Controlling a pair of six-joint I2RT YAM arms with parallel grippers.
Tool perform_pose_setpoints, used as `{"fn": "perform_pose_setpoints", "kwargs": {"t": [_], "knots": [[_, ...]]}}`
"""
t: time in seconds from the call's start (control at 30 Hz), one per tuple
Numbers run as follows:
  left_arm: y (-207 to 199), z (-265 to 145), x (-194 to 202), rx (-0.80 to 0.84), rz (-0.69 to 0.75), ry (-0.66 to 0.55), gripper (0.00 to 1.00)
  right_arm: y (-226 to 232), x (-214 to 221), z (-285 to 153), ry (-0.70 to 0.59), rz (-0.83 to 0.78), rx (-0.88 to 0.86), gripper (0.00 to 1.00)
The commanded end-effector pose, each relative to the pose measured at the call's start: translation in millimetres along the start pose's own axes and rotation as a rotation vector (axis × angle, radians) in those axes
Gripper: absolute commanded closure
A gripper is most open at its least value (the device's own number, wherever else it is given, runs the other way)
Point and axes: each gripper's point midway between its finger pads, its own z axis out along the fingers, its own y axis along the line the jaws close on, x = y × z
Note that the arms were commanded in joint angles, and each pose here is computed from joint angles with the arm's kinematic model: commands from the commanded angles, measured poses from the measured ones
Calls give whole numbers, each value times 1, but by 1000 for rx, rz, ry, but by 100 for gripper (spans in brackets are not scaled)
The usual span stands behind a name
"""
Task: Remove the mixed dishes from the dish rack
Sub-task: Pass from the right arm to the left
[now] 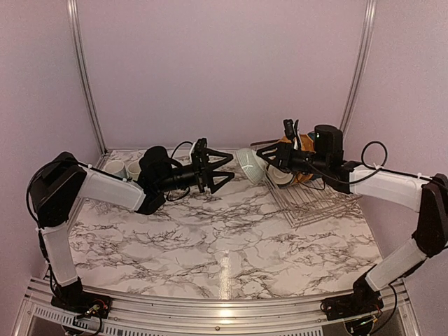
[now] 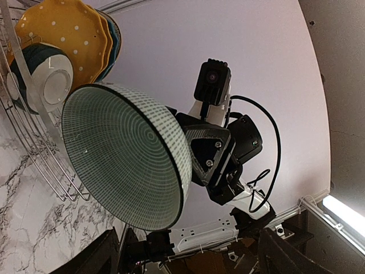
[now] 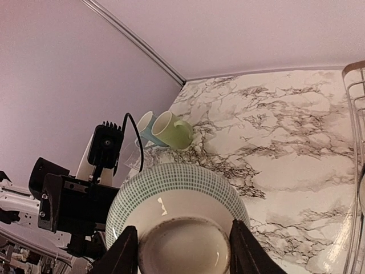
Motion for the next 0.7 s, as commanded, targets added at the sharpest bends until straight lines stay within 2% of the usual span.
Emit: {"fn": "perform_pose_setpoints", "kwargs": {"t": [0.0,0.17,0.3,0.67], "knots": [[-38,7,-5,146,27,-7,14,37,-14,8,-54,-29,-134,92],[-35,13,-4,151,12,0,18,46,1,24,-18,-7,-174,93],[-34,13,-5,163,3,-6,25,46,5,28,-12,6,-185,94],[-31,12,-9,216,-65,-26,63,51,11,34,-1,15,-210,94]]}}
